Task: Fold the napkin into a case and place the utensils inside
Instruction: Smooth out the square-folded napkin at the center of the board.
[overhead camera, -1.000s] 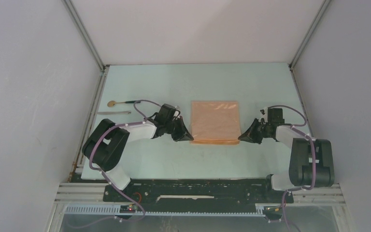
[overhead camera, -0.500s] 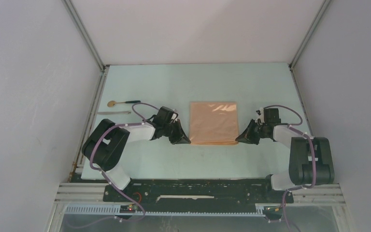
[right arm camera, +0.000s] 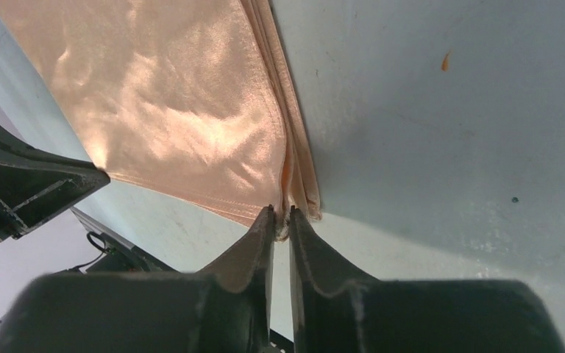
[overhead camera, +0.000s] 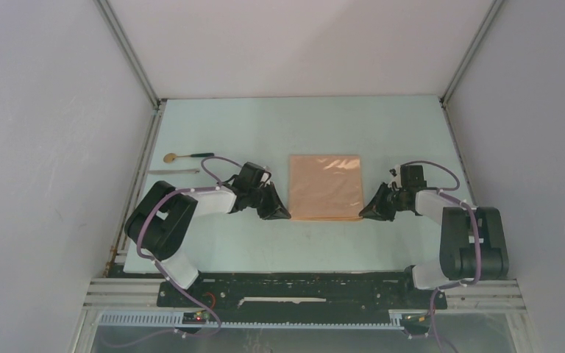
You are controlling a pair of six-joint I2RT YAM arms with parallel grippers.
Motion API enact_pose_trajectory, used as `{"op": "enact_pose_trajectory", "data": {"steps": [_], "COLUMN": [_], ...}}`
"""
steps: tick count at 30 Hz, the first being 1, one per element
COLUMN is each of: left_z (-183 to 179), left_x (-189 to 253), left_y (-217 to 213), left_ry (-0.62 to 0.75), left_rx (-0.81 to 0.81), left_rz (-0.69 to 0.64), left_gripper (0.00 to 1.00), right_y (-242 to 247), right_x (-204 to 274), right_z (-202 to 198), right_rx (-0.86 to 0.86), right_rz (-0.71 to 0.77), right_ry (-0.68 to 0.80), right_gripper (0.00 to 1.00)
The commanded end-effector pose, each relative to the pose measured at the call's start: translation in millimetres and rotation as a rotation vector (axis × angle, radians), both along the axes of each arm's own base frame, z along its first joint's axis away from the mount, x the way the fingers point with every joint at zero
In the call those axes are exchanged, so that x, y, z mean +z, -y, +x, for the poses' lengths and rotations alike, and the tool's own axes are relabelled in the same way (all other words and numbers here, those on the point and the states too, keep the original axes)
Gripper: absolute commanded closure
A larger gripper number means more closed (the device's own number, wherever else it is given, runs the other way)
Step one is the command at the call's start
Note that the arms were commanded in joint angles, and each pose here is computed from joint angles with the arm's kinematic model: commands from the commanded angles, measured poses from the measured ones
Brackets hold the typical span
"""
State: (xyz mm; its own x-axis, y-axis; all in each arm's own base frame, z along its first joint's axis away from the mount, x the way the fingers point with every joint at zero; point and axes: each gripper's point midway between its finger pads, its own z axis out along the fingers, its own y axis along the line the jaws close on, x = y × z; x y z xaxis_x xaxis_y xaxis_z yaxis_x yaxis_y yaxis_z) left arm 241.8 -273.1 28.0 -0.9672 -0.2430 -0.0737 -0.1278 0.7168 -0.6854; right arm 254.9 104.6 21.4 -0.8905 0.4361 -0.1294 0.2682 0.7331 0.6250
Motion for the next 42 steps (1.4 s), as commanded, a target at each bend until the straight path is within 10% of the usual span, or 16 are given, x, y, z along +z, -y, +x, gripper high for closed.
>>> {"op": "enact_pose_trajectory", "data": {"steps": [1, 11, 21, 28, 35, 42], "left_z": [-4.8, -9.4, 20.5, 7.8, -0.5, -4.8], "left_x": [1.4, 35.2, 38.1, 2.0, -9.5, -24.4], "left_y": [-4.6, -22.5, 37.7, 30.3, 26.7, 16.6], "left_ry": [0.019, 0.127, 0.105, 0.050, 0.031, 0.007], "left_rx": [-0.029, -0.047, -0.099, -0.100, -0.095, -0.065], "left_rz": [0.011, 0.075, -0.086, -0.061, -0.066, -0.059], "left_gripper": [0.85, 0.58, 0.88, 0.90, 0.90, 0.93], "right_y": [5.3, 2.4, -39.5, -19.2, -66.3, -159.6], "right_x": [9.3, 51.3, 39.4, 3.0, 66.7, 86.3], "right_z": [-2.3, -7.5, 29.1, 28.0, 59.5, 99.1], "right_rx": [-0.010, -0.001, 0.079, 0.036, 0.163, 0.214], "right_rz": [-0.038, -0.047, 0.186, 0.148, 0.086, 0.348], "right_ry": [0.026, 0.122, 0.103, 0.030, 0.238, 0.316], "right_gripper": [0.76, 0.49, 0.44, 0.35, 0.10, 0.00]}}
